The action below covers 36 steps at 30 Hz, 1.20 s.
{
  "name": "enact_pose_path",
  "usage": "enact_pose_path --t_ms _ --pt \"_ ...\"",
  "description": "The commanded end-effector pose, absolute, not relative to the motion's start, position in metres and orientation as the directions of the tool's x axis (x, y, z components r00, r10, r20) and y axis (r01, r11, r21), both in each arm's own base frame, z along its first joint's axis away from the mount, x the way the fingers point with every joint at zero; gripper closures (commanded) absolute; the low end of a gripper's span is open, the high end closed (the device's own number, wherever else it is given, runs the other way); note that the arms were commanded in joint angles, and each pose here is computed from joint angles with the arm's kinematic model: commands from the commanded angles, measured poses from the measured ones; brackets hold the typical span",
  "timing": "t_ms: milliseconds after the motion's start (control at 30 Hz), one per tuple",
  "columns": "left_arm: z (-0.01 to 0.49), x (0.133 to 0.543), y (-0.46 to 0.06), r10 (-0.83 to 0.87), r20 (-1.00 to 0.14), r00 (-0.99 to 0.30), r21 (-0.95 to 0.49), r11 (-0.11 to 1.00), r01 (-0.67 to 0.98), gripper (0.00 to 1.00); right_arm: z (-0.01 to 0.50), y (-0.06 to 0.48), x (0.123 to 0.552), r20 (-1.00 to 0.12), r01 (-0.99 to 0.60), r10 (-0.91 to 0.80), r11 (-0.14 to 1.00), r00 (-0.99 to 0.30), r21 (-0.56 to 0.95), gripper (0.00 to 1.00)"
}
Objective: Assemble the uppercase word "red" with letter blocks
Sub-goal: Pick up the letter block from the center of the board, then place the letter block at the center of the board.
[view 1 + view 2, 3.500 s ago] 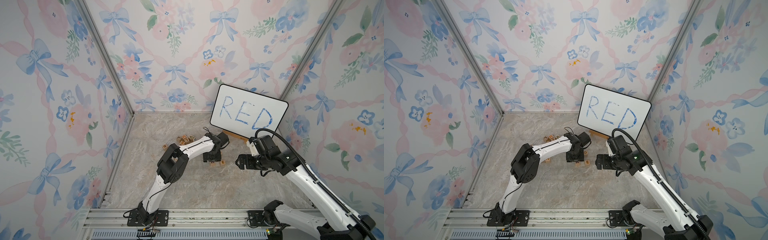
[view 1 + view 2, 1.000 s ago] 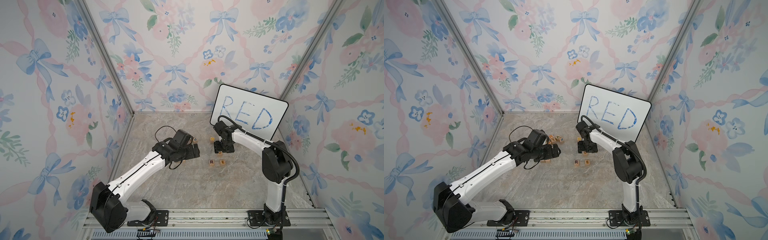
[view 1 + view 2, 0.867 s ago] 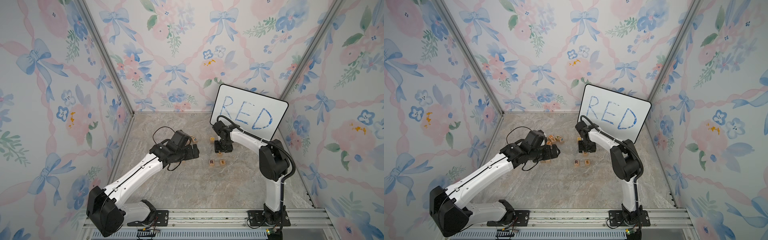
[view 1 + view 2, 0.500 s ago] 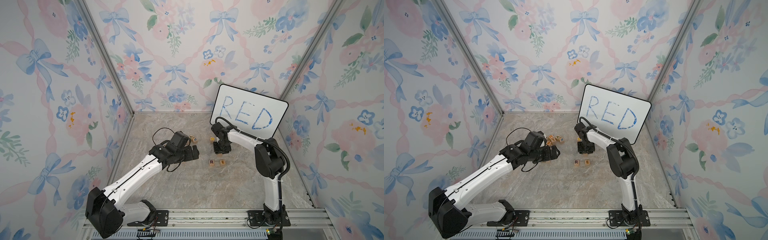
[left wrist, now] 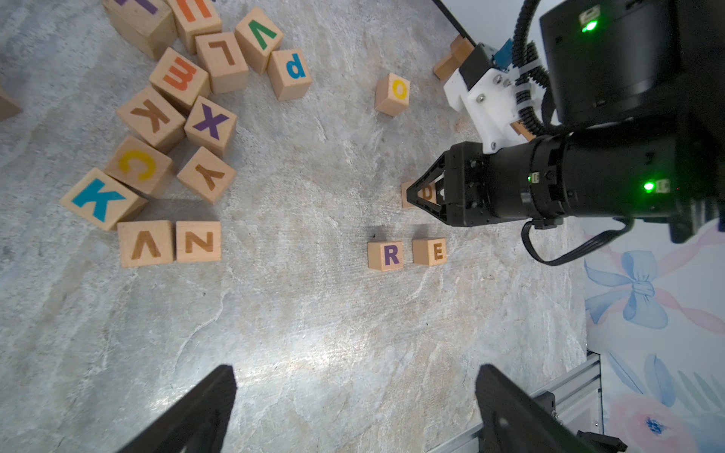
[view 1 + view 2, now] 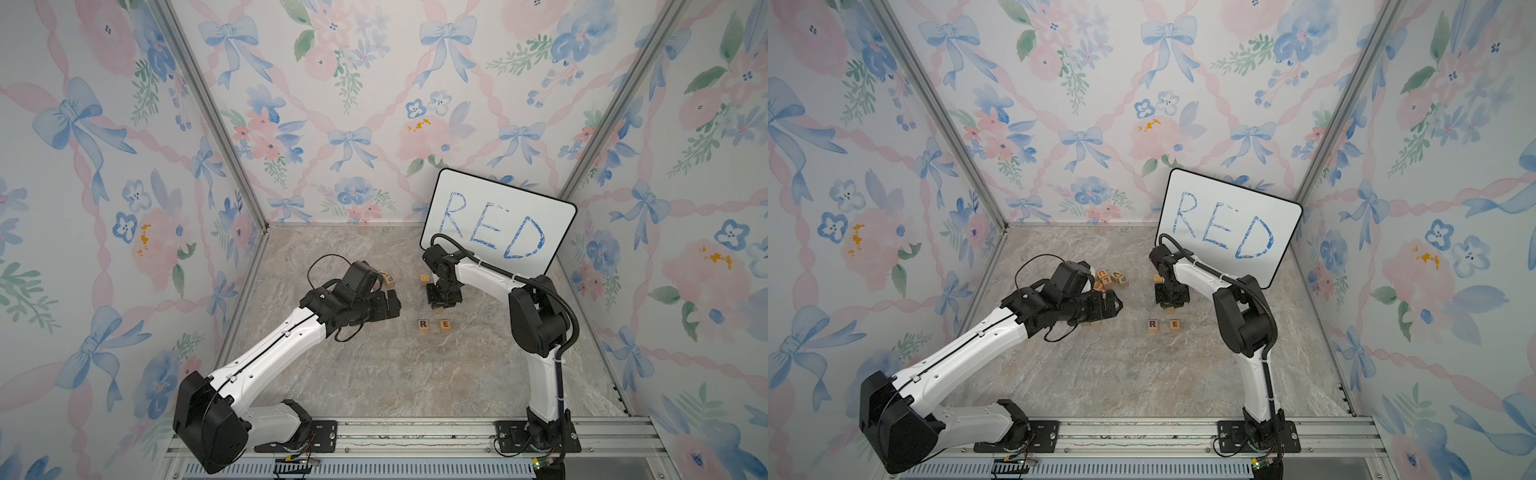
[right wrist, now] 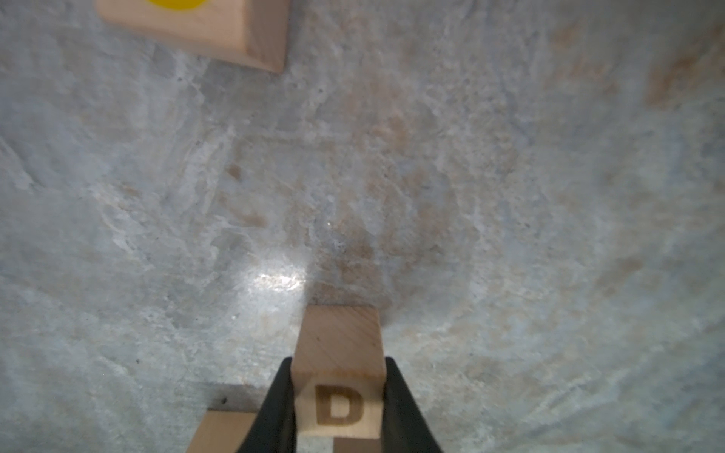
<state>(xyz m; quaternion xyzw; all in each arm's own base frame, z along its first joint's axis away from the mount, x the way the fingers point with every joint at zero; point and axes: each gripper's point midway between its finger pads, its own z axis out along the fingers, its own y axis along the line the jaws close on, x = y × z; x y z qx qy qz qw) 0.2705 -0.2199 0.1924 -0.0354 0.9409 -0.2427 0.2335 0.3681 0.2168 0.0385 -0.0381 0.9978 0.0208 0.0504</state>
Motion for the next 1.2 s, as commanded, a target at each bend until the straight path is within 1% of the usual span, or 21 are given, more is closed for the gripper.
enact_pose_path --t_ms 0,233,500,867,1167 --pt "0.203 0.279 -0.231 -0.157 -0.445 -0.882 -0.499 0.861 0.099 0.02 0.063 0.205 0.365 -0.121 -0.079 -0.073 0.996 -0.990 0.045 0.84" --pt "0.201 0.283 -0.257 -0.110 -0.447 -0.887 -0.520 0.839 0.158 0.02 0.079 0.181 0.356 -0.134 -0.055 -0.048 0.997 -0.990 0.046 0.84" --pt "0.194 0.282 -0.295 -0.015 -0.450 -0.893 -0.507 0.827 0.241 0.02 0.082 0.156 0.339 -0.129 -0.027 -0.022 0.999 -0.991 0.040 0.84" --pt "0.180 0.277 -0.334 0.066 -0.430 -0.901 -0.520 0.798 0.306 0.02 0.070 0.133 0.310 -0.109 -0.011 -0.009 1.000 -0.994 0.017 0.83" --pt "0.176 0.274 -0.347 0.092 -0.424 -0.901 -0.526 0.785 0.328 0.02 0.053 0.125 0.308 -0.092 0.006 0.008 1.000 -0.996 0.019 0.83"
